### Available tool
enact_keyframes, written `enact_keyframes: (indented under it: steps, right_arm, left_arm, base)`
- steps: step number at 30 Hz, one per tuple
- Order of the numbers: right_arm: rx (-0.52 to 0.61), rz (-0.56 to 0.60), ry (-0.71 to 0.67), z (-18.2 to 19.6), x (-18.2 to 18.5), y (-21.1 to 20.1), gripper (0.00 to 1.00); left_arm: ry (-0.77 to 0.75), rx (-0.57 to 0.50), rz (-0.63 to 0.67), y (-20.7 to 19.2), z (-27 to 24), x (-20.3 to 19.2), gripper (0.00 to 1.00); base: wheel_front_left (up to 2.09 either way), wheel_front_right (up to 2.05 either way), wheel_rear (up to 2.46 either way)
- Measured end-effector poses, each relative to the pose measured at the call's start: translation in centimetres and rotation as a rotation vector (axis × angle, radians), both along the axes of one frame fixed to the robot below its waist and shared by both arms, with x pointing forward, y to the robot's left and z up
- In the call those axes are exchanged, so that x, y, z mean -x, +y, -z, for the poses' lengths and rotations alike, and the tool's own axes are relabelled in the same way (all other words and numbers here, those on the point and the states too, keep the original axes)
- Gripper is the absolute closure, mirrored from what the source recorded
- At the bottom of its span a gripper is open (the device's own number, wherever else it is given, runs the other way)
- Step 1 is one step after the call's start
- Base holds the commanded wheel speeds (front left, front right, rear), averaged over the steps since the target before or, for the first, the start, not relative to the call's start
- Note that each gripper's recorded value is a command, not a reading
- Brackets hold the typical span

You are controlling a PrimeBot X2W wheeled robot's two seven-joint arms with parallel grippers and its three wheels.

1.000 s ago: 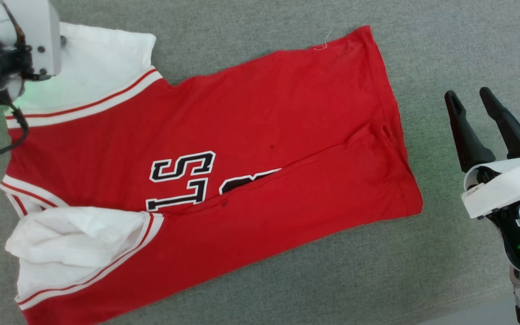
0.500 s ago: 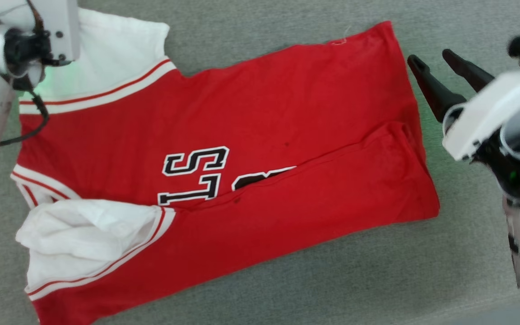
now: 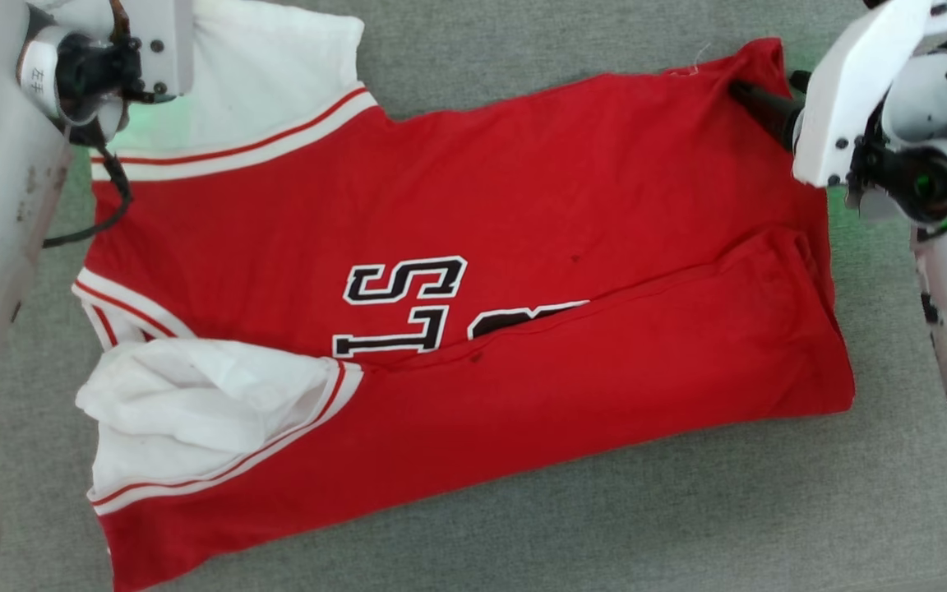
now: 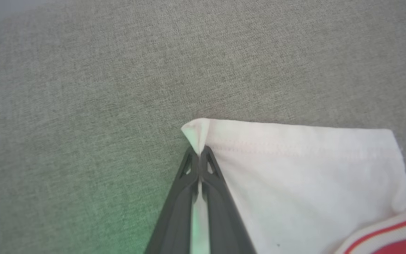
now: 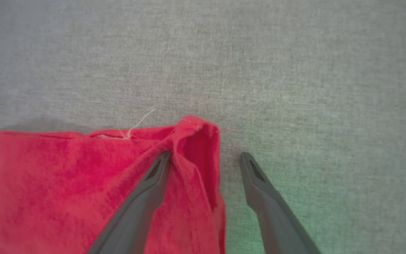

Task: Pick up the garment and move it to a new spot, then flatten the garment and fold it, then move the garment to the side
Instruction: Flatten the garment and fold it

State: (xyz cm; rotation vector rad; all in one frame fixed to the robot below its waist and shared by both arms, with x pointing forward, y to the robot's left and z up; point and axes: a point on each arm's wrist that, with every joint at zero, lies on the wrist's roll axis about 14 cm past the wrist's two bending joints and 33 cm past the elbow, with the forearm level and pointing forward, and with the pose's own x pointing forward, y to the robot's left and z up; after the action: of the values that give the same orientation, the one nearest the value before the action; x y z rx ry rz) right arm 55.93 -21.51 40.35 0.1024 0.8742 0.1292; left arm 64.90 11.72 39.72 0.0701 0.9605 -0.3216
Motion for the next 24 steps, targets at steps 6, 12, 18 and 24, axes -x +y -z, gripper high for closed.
enact_keyframes:
  steps: [6,12,18,24]
  right_arm:
    - [0.009,-0.031,0.073,0.4,-0.5,0.6,1.0]
    - [0.013,-0.045,0.004,-0.6,-1.4,1.0,1.0]
    - [0.04,-0.072,-0.076,-2.2,-0.9,0.2,1.0]
    - [0.053,-0.129,-0.12,-3.4,0.9,0.1,1.0]
  left_arm:
    - [-0.007,0.004,-0.008,0.4,-0.1,0.0,1.0]
    - [-0.046,0.02,-0.022,1.0,-1.2,-0.1,1.0]
    - [-0.101,0.03,-0.01,1.5,-4.0,0.3,1.0]
    - [-0.148,-0.014,0.038,2.4,-6.6,1.9,1.0]
  base:
    - [0.0,0.0,0.0]
    - [0.0,0.0,0.0]
    - [0.0,0.0,0.0]
    - [0.0,0.0,0.0]
